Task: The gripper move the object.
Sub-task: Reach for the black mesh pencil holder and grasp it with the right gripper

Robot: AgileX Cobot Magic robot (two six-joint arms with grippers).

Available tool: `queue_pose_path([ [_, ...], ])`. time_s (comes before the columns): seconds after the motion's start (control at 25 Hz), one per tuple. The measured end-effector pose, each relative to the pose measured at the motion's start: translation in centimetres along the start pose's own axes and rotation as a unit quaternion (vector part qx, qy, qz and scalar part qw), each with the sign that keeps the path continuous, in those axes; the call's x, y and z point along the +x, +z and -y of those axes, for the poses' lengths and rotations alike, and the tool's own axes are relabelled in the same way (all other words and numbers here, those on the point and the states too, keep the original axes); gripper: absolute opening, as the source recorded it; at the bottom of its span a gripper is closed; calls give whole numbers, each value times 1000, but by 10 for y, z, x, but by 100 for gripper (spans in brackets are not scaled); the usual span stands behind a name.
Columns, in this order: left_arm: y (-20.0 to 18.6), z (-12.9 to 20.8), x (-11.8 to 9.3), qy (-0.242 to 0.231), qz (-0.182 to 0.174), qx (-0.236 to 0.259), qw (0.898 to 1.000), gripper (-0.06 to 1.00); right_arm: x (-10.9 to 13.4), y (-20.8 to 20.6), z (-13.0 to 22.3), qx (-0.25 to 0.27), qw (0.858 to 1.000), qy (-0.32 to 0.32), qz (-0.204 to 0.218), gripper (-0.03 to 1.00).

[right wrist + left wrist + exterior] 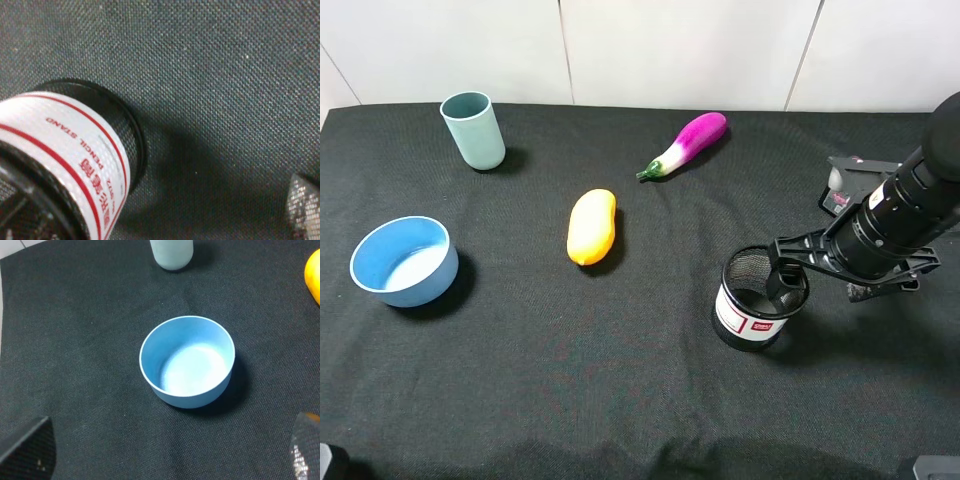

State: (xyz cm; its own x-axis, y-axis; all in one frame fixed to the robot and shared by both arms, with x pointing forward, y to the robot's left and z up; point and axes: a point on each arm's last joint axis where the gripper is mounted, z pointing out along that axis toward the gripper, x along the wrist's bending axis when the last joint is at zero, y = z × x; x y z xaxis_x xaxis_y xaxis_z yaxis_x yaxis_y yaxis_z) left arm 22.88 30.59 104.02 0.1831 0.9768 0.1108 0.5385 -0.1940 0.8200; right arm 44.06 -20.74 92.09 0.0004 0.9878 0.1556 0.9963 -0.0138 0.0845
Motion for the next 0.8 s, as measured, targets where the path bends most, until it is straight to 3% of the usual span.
queue_pose_path([
  [0.6, 0, 0, 0, 0, 0, 0, 1000, 99, 0, 0, 1, 7, 1000, 24, 1, 69],
  [0.8, 0, 0, 0, 0, 0, 0, 1000, 99, 0, 0, 2, 9, 1000, 25, 1, 57],
])
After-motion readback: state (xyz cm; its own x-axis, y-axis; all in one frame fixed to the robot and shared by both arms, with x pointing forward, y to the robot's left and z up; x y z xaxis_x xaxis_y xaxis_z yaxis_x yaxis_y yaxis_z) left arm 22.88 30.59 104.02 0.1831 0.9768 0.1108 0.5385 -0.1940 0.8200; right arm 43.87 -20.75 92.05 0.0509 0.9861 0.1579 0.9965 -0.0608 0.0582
